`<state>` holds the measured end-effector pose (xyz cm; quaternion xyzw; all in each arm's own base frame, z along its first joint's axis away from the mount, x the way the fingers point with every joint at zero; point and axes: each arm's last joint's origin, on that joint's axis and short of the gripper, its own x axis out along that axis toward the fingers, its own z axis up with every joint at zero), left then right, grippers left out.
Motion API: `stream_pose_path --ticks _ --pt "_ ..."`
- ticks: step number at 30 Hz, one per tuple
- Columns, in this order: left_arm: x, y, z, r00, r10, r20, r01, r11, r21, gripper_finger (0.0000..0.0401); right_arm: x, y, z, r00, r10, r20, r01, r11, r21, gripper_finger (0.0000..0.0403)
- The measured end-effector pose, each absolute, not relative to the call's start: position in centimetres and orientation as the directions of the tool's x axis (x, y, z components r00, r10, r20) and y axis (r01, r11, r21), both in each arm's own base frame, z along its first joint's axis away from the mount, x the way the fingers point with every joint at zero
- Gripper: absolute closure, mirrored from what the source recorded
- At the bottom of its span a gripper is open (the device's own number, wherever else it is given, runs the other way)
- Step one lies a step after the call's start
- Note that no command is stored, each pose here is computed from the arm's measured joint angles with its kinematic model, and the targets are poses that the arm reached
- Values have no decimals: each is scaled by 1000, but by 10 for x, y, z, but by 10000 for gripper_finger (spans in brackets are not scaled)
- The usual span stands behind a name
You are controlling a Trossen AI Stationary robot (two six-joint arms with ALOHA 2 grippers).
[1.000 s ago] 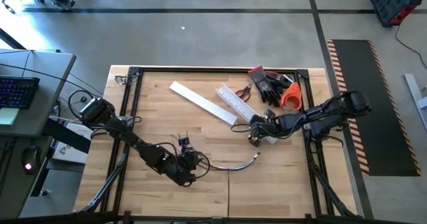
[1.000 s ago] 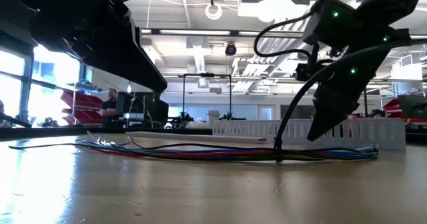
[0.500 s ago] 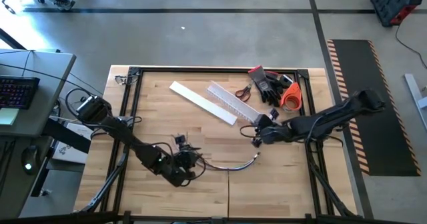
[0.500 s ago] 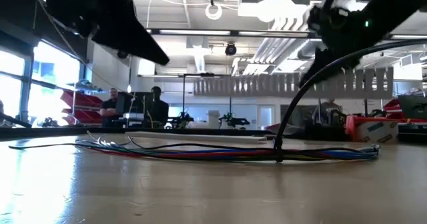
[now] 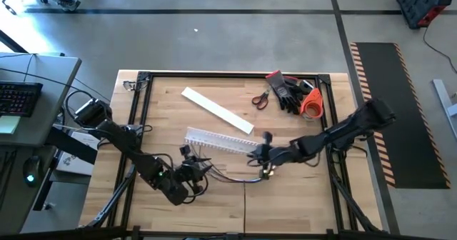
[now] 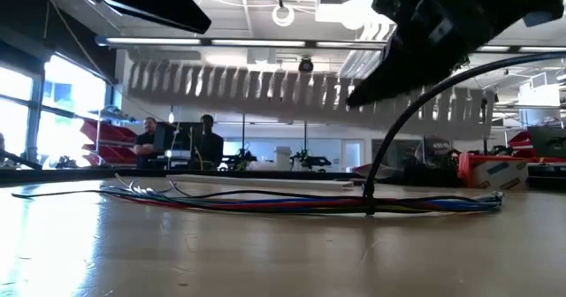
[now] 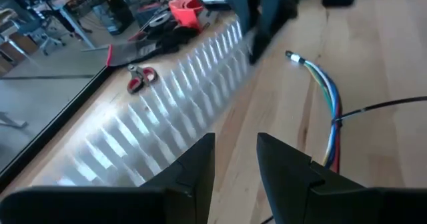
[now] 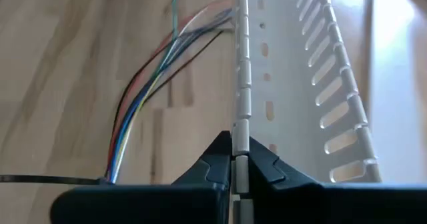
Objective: Ziptie cables
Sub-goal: Move the white cable duct to the center of the table
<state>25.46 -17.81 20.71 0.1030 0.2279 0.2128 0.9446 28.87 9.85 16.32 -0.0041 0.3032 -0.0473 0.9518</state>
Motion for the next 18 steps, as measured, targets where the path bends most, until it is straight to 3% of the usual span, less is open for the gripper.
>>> stream_pose_path --ticks 10,18 --pt "256 -175 207 799 458 -390 -361 884 298 307 314 105 136 759 -102 -643 84 995 -59 403" --pt "254 -174 205 788 466 -403 -369 881 298 307 314 96 140 757 -178 -628 137 984 -113 403"
